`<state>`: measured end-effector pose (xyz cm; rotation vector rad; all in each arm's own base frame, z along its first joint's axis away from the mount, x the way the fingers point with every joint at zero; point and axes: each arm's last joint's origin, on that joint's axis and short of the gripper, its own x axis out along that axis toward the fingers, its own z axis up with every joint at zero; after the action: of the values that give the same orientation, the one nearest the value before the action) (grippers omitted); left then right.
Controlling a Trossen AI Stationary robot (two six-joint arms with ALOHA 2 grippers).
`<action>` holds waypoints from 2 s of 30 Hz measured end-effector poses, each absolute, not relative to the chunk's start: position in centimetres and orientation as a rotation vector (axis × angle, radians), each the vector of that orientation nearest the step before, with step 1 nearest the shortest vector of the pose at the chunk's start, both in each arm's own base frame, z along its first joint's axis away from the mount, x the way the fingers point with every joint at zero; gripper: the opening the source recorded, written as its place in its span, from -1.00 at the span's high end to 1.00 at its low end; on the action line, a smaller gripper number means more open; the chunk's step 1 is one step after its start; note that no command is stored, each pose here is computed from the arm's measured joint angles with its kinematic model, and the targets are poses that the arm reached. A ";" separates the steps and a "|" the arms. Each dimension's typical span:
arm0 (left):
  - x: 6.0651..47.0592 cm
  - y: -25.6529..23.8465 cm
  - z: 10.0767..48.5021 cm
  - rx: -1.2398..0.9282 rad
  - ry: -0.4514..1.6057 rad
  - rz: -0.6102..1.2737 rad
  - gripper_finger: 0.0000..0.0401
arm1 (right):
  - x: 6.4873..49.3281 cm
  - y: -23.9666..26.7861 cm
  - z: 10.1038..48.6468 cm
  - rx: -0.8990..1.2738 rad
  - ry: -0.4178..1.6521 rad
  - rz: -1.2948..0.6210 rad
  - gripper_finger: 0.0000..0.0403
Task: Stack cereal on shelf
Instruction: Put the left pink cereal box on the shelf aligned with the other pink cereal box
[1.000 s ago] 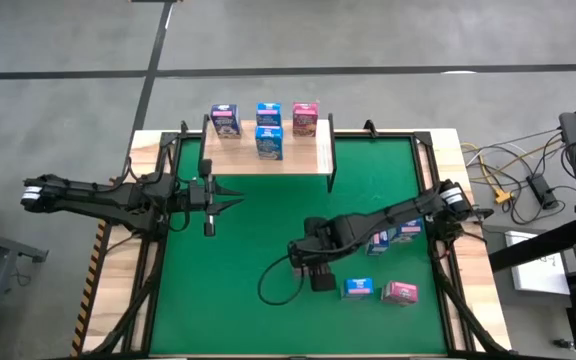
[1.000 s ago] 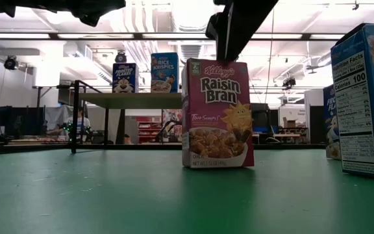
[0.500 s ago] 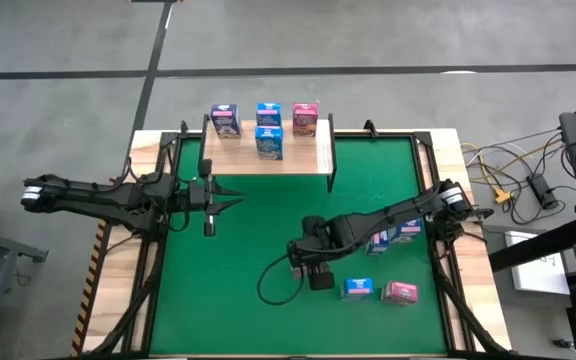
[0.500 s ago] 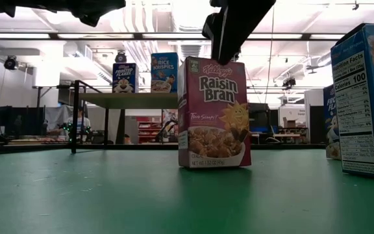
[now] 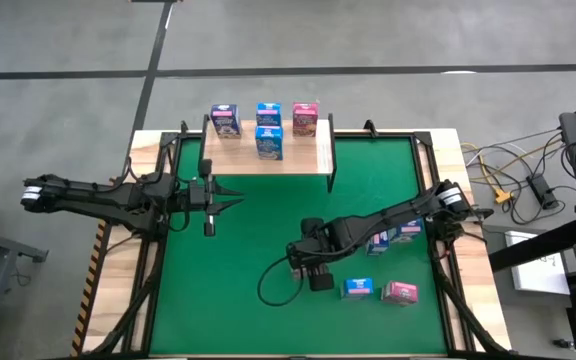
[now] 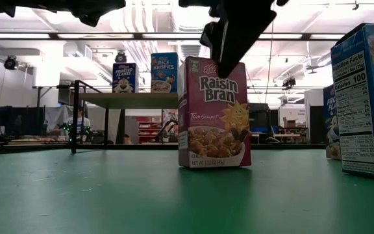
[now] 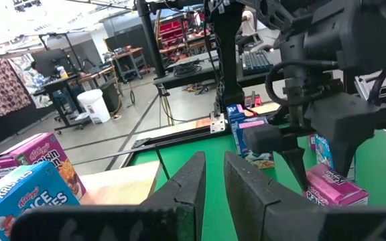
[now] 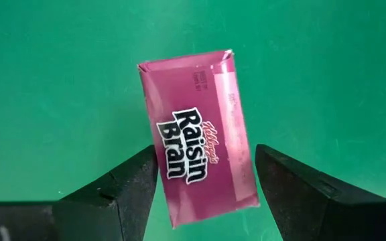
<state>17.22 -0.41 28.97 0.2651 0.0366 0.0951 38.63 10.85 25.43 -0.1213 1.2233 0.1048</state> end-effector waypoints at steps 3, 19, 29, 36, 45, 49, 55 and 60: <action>17.2 -0.4 29.0 0.262 0.036 0.095 0.81 | 38.6 10.8 25.5 -0.121 1.221 0.106 -0.09; 17.2 -0.4 28.9 0.263 0.042 0.094 0.81 | 38.7 10.9 26.0 -0.106 1.220 0.120 0.20; 17.2 -0.4 28.9 0.263 0.043 0.094 0.81 | 38.9 8.7 31.6 -0.026 1.150 0.098 0.20; 17.2 -0.4 28.9 0.263 0.043 0.094 0.81 | 38.3 5.9 36.9 -0.011 1.088 0.063 0.21; 17.2 -0.4 28.9 0.263 0.043 0.094 0.81 | 36.6 0.9 41.5 -0.042 1.029 -0.001 0.22; 17.2 -0.4 28.9 0.263 0.044 0.093 0.81 | 36.0 -2.1 42.0 -0.128 1.060 -0.102 0.22; 17.2 -0.4 28.9 0.263 0.045 0.094 0.81 | 35.4 -7.2 41.9 -0.190 1.086 -0.159 0.23; 17.2 -0.4 28.8 0.263 0.051 0.093 0.81 | 34.4 -11.6 41.8 -0.180 1.095 -0.194 0.23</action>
<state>17.22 -0.41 28.83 0.2635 0.0508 0.0929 34.45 -11.63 41.82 -0.1798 1.0945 -0.1936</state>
